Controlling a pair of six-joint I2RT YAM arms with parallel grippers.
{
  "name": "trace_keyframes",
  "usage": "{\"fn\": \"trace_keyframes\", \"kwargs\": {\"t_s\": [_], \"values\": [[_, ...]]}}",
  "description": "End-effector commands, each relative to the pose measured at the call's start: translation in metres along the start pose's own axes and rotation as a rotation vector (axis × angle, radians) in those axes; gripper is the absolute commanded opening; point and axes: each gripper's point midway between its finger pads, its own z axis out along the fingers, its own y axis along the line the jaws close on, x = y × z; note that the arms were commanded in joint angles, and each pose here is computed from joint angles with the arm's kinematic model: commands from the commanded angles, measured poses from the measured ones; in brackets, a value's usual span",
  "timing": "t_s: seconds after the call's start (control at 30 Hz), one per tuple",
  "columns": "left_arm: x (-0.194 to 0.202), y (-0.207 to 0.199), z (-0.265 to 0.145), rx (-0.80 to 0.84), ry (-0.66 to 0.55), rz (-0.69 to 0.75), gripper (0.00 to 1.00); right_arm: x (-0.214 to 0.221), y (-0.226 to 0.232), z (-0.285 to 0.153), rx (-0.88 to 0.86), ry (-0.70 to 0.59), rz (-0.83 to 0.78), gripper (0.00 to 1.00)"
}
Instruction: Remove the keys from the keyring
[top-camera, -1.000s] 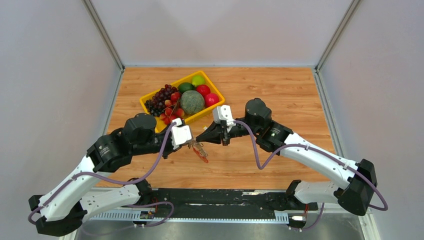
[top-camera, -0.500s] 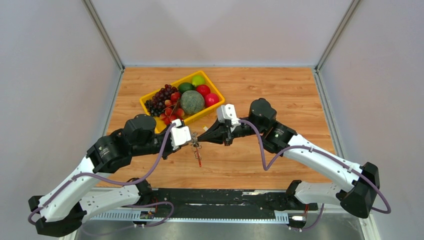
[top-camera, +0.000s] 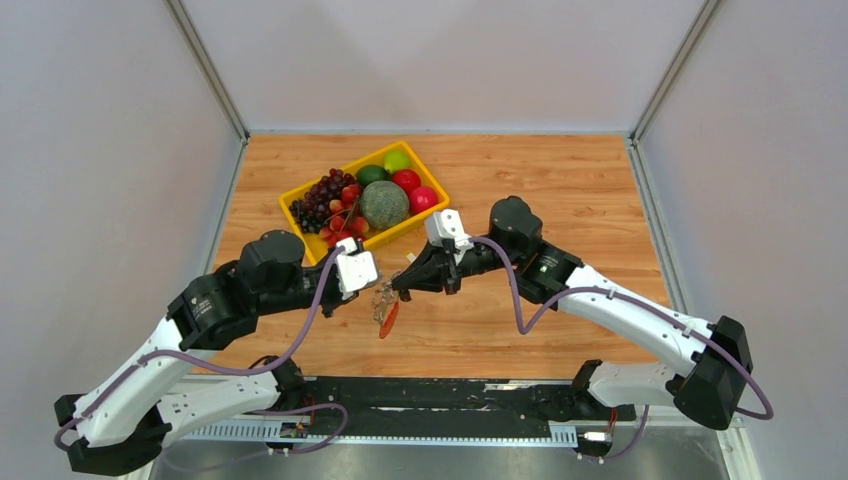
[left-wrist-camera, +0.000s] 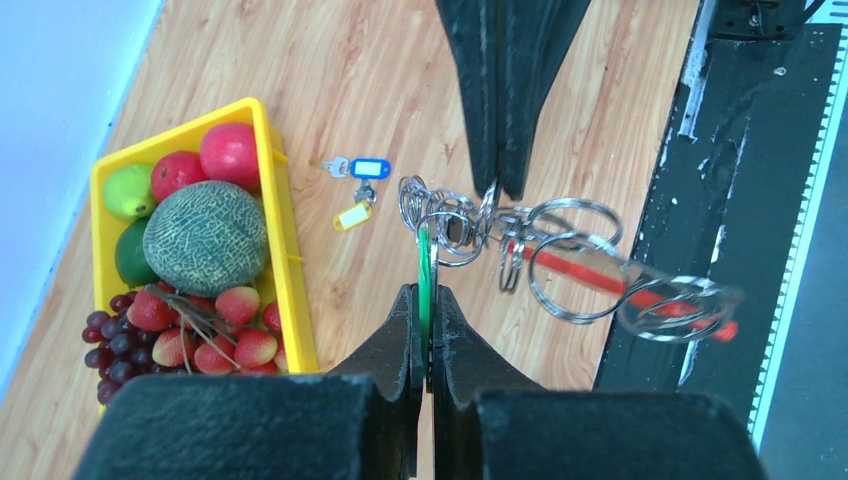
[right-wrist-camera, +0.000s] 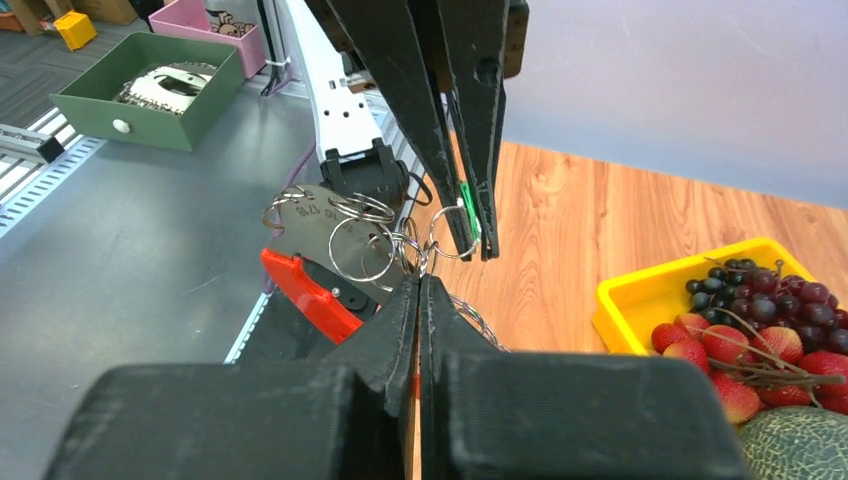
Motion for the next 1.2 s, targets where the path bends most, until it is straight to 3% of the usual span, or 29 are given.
{"fn": "trace_keyframes", "kwargs": {"t_s": [0.0,0.37,0.53,0.7,0.93,1.17], "values": [[-0.022,0.006,-0.004,-0.016,-0.074,0.027,0.0,-0.002,0.002,0.005,-0.048,-0.018,0.008,0.0],[-0.009,0.004,0.014,0.014,0.007,-0.001,0.0,0.014,-0.025,0.019,0.018,0.023,0.046,0.0],[-0.002,0.014,0.014,-0.053,0.049,-0.043,0.0,0.021,-0.033,0.01,0.106,0.042,0.018,0.35],[0.005,0.018,0.016,-0.086,0.093,-0.107,0.0,0.022,-0.035,-0.014,0.22,0.065,-0.045,0.51],[0.022,0.018,0.027,-0.107,0.207,-0.224,0.0,0.016,-0.039,-0.053,0.408,0.116,-0.097,0.57],[0.028,0.019,0.04,-0.144,0.342,-0.392,0.0,0.01,-0.009,-0.059,0.341,0.073,-0.061,0.5]]}}
